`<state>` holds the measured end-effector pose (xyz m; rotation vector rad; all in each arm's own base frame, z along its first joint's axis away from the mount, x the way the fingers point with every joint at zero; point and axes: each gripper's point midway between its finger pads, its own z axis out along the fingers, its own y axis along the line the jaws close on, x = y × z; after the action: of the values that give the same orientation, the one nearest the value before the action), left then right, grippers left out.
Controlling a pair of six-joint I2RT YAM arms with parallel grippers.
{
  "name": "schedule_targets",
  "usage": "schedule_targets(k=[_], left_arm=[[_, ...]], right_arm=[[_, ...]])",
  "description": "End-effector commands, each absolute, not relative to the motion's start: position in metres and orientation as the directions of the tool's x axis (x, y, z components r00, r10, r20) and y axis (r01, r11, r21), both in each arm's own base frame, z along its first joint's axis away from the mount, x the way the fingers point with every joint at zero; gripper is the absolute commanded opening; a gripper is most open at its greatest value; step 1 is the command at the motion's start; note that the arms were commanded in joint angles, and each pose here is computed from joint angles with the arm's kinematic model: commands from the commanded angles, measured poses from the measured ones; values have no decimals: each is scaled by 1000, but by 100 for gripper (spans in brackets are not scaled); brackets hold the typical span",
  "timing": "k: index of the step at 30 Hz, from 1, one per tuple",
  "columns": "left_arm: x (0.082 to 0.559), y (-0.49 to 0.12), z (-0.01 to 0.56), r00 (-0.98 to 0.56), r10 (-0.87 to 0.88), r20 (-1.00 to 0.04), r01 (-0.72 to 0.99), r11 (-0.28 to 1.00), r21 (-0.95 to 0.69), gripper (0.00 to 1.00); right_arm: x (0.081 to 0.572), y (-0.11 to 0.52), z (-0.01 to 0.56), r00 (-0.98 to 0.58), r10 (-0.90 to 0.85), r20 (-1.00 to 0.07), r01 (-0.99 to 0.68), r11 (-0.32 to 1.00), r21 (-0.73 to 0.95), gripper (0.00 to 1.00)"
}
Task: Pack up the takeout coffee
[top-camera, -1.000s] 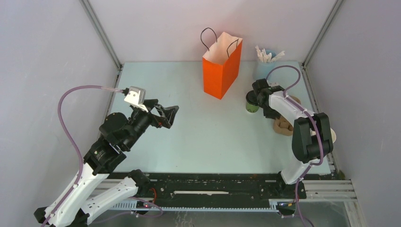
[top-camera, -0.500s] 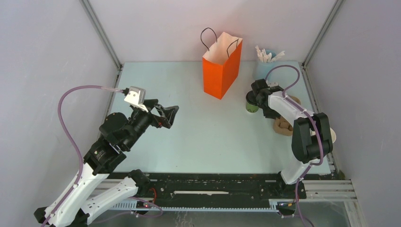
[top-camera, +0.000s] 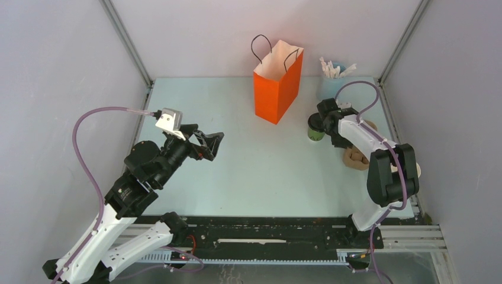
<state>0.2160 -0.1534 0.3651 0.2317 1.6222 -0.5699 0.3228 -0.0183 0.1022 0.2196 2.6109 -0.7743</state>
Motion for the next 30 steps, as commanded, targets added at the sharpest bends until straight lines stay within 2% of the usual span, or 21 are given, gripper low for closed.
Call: schedule_targets(k=[1,4,8,12,18,22,30], left_arm=[[218,-157,362,-139,-172,-975,480,850,-218,100],[218,-157,362,-139,-172,-975,479,850,-218,100],[218,-157,362,-138,-174,-975,480,850,-219,100],[219,-157,361,-142,-169,-975,478,851,-217,100],[218,-157,361,-141,-170,-975,479,850,-218,100],[219,-157,361,-142,-170,-975,479,851,-218,100],[218,-157,362,-140,-171,-975,481,849,-218,100]], right_arm=[[320,-25,102,-896,59,-441,291,827,-481,30],[318,-29,99,-903,53,-426,288,811,-510,30],[316,-33,103,-909,-7,-417,273,746,-608,22],[314,-35,114,-908,-74,-411,264,660,-703,21],[314,-40,111,-913,-70,-401,267,641,-719,22],[316,-41,119,-911,-98,-401,269,595,-758,12],[317,-37,136,-909,-140,-393,258,553,-792,5]])
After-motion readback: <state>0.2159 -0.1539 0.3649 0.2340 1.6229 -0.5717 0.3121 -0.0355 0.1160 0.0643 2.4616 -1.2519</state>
